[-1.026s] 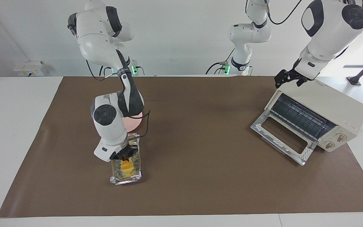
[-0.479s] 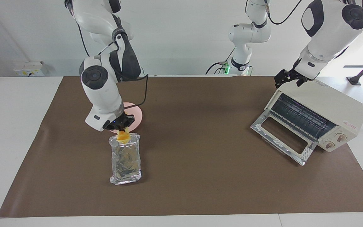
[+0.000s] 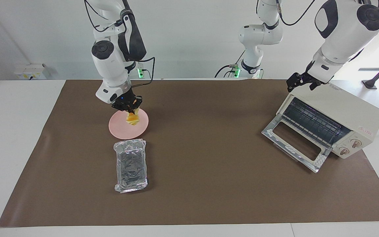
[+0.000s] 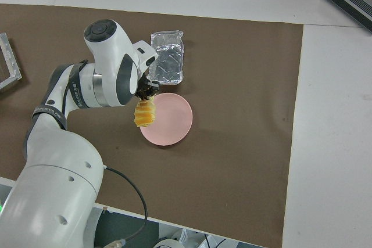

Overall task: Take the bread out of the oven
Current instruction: 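Tip the bread rolls from the foil tray onto the pink plate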

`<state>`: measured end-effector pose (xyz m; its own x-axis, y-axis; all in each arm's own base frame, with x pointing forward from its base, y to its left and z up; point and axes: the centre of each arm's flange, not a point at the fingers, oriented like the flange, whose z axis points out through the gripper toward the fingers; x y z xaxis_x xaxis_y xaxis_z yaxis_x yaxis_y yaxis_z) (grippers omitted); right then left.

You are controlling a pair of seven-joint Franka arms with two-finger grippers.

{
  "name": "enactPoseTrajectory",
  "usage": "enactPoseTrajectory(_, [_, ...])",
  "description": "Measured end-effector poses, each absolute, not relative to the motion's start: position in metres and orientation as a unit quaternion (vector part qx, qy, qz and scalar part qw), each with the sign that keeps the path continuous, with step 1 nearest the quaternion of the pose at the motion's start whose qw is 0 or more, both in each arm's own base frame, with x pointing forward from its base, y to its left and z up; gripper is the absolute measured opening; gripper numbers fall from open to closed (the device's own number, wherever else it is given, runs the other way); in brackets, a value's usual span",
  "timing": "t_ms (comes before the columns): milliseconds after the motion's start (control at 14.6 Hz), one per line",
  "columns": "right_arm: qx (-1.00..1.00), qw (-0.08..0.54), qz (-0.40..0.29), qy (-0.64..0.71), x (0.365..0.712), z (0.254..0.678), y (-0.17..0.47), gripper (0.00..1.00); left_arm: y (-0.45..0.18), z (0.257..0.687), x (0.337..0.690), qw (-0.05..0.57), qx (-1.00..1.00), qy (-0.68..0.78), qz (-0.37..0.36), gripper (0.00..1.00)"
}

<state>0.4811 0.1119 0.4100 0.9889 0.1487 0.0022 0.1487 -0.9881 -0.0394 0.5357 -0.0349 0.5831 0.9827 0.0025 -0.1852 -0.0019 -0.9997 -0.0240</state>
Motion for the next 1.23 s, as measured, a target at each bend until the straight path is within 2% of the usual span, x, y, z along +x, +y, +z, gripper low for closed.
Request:
enactPoseTrajectory(274, [-0.996,0.016,-0.038,-0.074,0.448,0.358,0.1,0.09,-0.035,0.583,0.536,0.012,-0.996,0.0,0.093,1.0])
enactPoseTrajectory(753, [-0.995,0.021,-0.049,-0.08,0.453,0.319,0.099,0.09,-0.035,0.583,0.536,0.012,-0.996,0.0,0.093,1.0])
enactPoseTrajectory(889, [-0.995,0.021,-0.052,-0.079,0.455,0.322,0.098,0.24,-0.035,0.583,0.536,0.012,-0.996,0.0,0.093,1.0])
enactPoseTrajectory(1026, [-0.996,0.022,-0.044,-0.08,0.462,0.333,0.1,0.47,-0.035,0.583,0.536,0.012,-0.996,0.0,0.093,1.0])
enactPoseTrajectory(1232, [-0.997,0.022,-0.01,-0.077,0.483,0.375,0.099,0.76,-0.035,0.583,0.536,0.012,-0.996,0.0,0.093,1.0])
